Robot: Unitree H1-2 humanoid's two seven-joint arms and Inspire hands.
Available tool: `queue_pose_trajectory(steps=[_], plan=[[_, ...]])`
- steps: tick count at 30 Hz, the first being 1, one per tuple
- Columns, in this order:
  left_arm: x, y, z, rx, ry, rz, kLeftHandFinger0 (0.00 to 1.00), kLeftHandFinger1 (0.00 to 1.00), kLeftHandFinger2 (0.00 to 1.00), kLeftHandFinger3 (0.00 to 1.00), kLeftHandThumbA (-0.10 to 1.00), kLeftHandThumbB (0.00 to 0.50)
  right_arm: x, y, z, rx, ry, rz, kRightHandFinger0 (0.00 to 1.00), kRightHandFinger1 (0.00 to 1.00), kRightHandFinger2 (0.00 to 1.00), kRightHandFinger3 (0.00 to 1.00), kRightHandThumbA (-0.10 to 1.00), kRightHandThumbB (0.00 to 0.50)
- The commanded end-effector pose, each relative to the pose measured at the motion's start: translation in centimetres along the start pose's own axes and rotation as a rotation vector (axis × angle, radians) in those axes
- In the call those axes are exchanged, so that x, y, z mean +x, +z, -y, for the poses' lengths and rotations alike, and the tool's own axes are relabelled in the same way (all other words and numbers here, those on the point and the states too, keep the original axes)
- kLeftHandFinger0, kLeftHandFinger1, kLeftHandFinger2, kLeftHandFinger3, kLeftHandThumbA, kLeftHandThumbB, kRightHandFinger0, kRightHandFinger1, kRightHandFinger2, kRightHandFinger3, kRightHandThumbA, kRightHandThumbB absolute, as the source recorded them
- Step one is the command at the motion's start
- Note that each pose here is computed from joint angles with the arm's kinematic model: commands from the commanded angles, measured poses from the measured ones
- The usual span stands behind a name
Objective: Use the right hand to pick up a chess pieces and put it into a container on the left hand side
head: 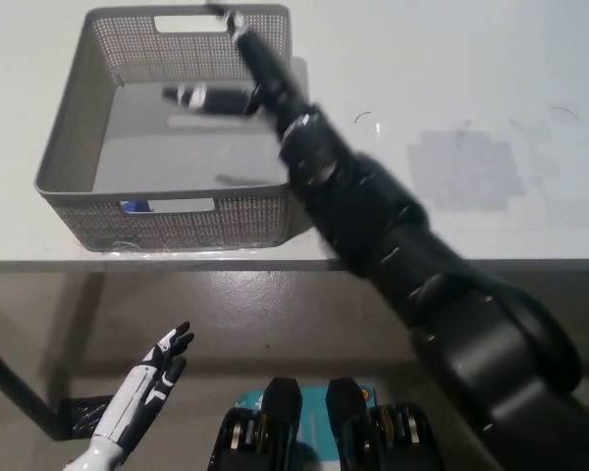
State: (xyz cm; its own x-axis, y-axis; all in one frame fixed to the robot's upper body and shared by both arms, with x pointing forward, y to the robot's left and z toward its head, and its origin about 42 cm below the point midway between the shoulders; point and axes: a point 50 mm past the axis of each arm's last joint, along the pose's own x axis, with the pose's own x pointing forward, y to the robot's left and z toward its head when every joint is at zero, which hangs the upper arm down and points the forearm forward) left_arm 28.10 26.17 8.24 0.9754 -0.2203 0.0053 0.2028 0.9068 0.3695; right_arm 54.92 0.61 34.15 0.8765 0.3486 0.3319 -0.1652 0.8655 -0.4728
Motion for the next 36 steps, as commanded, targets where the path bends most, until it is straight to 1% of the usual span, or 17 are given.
queue_pose_trajectory(steps=[1, 3, 4, 9, 10, 12, 16, 17, 18, 19, 21, 23, 25, 29, 32, 34, 36], plan=[[0.5, 1.1, -1.0, 0.043, -0.009, 0.036, 1.00, 1.00, 1.00, 1.00, 1.00, 0.468, 0.7, 6.3, 7.1, 0.066, -0.105, 0.272, 1.00, 1.00, 1.00, 1.00, 1.00, 0.434], [0.6, 1.1, -1.1, 0.055, -0.009, 0.039, 1.00, 1.00, 1.00, 1.00, 1.00, 0.474, -0.7, 7.1, 9.2, 0.070, -0.138, 0.325, 1.00, 1.00, 1.00, 1.00, 1.00, 0.426], [0.6, 1.1, -1.2, 0.053, -0.012, 0.042, 1.00, 1.00, 1.00, 1.00, 1.00, 0.448, -2.1, 7.6, 10.9, 0.071, -0.166, 0.367, 1.00, 1.00, 1.00, 1.00, 1.00, 0.437], [0.5, 1.1, -1.5, 0.042, -0.006, 0.032, 1.00, 1.00, 1.00, 1.00, 1.00, 0.417, -7.6, 7.5, 14.8, 0.122, -0.276, 0.437, 1.00, 1.00, 1.00, 1.00, 1.00, 0.451], [0.5, 1.1, -1.5, 0.043, -0.005, 0.031, 1.00, 1.00, 1.00, 1.00, 1.00, 0.416, -8.3, 7.4, 15.2, 0.129, -0.286, 0.440, 1.00, 1.00, 1.00, 1.00, 1.00, 0.445], [0.3, 0.9, -1.4, 0.046, -0.007, 0.023, 1.00, 1.00, 1.00, 1.00, 1.00, 0.423, -11.1, 6.1, 16.1, 0.190, -0.328, 0.473, 1.00, 1.00, 1.00, 1.00, 1.00, 0.402], [0.1, 0.5, -1.2, 0.042, -0.010, 0.019, 1.00, 1.00, 1.00, 1.00, 1.00, 0.435, -16.2, 3.4, 16.1, 0.233, -0.359, 0.478, 1.00, 1.00, 1.00, 1.00, 1.00, 0.436], [0.1, 0.5, -1.3, 0.042, -0.009, 0.018, 1.00, 1.00, 1.00, 1.00, 1.00, 0.427, -16.9, 3.1, 16.0, 0.232, -0.360, 0.480, 1.00, 1.00, 1.00, 1.00, 1.00, 0.477], [0.1, 0.5, -1.3, 0.045, -0.008, 0.015, 1.00, 1.00, 1.00, 1.00, 1.00, 0.428, -17.9, 2.5, 15.9, 0.232, -0.369, 0.474, 1.00, 1.00, 1.00, 1.00, 1.00, 0.430], [0.1, 0.5, -1.3, 0.043, -0.004, 0.018, 1.00, 1.00, 1.00, 1.00, 1.00, 0.421, -19.3, 1.7, 15.8, 0.234, -0.375, 0.468, 1.00, 1.00, 1.00, 1.00, 1.00, 0.412], [-0.1, 0.3, -1.2, 0.039, -0.003, 0.010, 1.00, 1.00, 1.00, 1.00, 1.00, 0.423, -21.5, 0.1, 15.0, 0.229, -0.372, 0.442, 1.00, 1.00, 1.00, 1.00, 1.00, 0.372], [-0.2, 0.1, -1.2, 0.036, -0.002, 0.005, 1.00, 1.00, 1.00, 1.00, 1.00, 0.415, -22.8, -1.3, 14.1, 0.214, -0.354, 0.401, 1.00, 1.00, 1.00, 1.00, 1.00, 0.369], [-0.3, 0.0, -1.2, 0.039, -0.003, 0.003, 1.00, 1.00, 1.00, 1.00, 1.00, 0.419, -24.6, -3.3, 13.3, 0.199, -0.328, 0.340, 1.00, 1.00, 1.00, 1.00, 1.00, 0.389], [-0.3, -0.1, -1.2, 0.041, 0.001, 0.007, 1.00, 1.00, 1.00, 1.00, 1.00, 0.391, -27.6, -6.8, 11.9, 0.207, -0.302, 0.224, 1.00, 1.00, 1.00, 1.00, 1.00, 0.363], [-0.4, -0.2, -1.2, 0.036, 0.009, 0.005, 1.00, 1.00, 1.00, 1.00, 1.00, 0.397, -29.2, -9.1, 10.5, 0.217, -0.278, 0.130, 1.00, 1.00, 1.00, 1.00, 1.00, 0.377], [-0.3, -0.3, -1.2, 0.032, 0.014, 0.008, 1.00, 1.00, 1.00, 1.00, 1.00, 0.395, -30.0, -10.4, 9.8, 0.237, -0.271, 0.095, 1.00, 1.00, 1.00, 1.00, 1.00, 0.354], [-0.3, -0.4, -1.2, 0.030, 0.019, 0.009, 1.00, 1.00, 1.00, 1.00, 1.00, 0.393, -30.9, -11.7, 9.0, 0.288, -0.258, 0.045, 1.00, 1.00, 1.00, 1.00, 1.00, 0.362]])
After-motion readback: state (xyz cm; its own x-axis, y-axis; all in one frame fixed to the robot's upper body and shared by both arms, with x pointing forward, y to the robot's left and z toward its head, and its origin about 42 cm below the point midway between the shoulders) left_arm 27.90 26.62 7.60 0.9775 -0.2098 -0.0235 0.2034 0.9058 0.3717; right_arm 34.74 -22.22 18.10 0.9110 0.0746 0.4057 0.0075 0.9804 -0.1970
